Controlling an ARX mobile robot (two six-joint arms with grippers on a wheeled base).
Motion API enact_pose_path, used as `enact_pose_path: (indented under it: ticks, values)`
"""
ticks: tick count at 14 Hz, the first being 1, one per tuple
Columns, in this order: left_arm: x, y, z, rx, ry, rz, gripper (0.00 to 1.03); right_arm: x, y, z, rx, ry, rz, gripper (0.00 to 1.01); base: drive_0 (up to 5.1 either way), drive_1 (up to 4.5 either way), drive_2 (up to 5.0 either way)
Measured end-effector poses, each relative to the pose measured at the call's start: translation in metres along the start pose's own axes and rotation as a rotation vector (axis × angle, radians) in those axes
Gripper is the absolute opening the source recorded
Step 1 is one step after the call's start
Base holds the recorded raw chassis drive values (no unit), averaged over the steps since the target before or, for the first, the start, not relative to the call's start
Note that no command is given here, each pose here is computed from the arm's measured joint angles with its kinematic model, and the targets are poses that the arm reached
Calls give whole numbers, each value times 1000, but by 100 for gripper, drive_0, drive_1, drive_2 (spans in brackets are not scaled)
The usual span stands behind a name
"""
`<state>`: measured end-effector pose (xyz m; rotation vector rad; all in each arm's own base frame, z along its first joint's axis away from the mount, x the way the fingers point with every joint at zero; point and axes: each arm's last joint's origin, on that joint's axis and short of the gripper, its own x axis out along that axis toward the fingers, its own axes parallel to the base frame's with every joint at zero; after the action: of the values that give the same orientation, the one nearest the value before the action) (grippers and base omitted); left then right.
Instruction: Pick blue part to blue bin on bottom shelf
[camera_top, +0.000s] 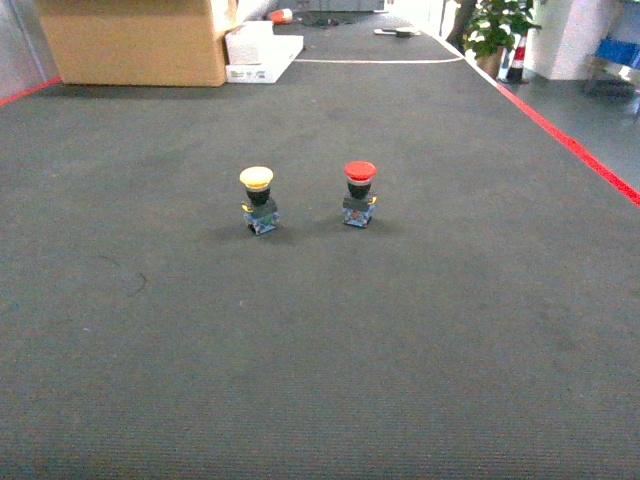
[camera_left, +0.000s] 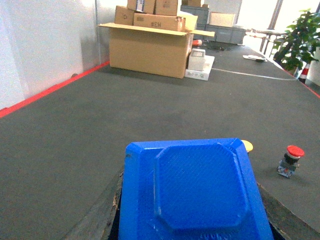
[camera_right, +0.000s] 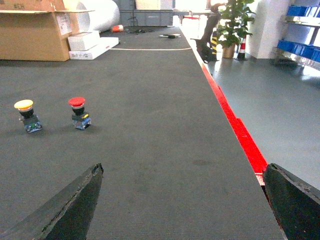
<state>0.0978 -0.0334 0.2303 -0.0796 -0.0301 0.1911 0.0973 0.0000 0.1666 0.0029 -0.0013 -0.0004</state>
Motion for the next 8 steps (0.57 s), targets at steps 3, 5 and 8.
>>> enact_pose_path:
  ticks: [3,5,8]
  values:
    - [0,0,0,1,1,0,44,0,0,0,0,0,0,98,-2,-139,135]
    - [0,0,0,-3,-3,0,44,0,0,0,0,-3,0,98,-6,-417,404]
    - [0,0,0,-2,-3,1,44,0,0,0,0,0,0,98,-6,-417,404]
